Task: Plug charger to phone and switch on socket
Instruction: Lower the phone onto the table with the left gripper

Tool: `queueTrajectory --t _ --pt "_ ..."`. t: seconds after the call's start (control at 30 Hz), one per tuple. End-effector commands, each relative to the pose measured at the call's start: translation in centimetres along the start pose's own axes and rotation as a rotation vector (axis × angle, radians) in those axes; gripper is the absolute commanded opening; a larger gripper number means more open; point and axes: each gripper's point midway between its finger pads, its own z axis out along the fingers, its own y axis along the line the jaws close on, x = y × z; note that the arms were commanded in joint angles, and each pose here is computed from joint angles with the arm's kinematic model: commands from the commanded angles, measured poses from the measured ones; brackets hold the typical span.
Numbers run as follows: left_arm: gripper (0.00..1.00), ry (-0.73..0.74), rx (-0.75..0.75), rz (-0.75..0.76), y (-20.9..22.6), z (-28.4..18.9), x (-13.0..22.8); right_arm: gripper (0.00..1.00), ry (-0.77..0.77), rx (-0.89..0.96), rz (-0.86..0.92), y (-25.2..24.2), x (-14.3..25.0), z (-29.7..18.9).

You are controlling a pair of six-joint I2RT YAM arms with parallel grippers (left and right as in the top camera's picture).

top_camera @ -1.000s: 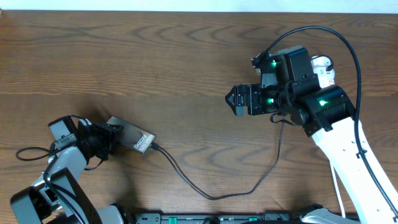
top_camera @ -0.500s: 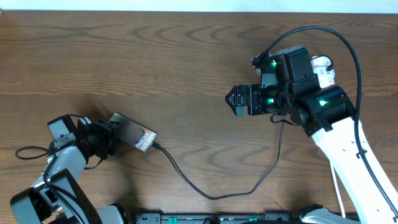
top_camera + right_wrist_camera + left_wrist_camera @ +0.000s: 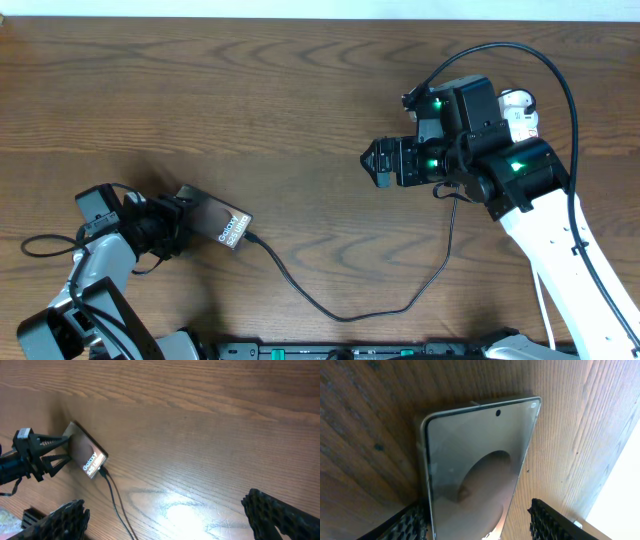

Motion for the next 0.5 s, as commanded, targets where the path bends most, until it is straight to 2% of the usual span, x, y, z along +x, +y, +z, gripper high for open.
queueTrajectory --t 0.0,0.47 --pt "0.64 -0.021 -0.194 -0.057 5.2 0.7 0.6 0.99 0.004 0.003 -0.005 0.2 0.1 0.1" --pt "0.65 0.051 -0.235 -0.107 6.2 0.4 2.5 0.99 0.01 0.005 -0.004 0.1 0.2 0.1"
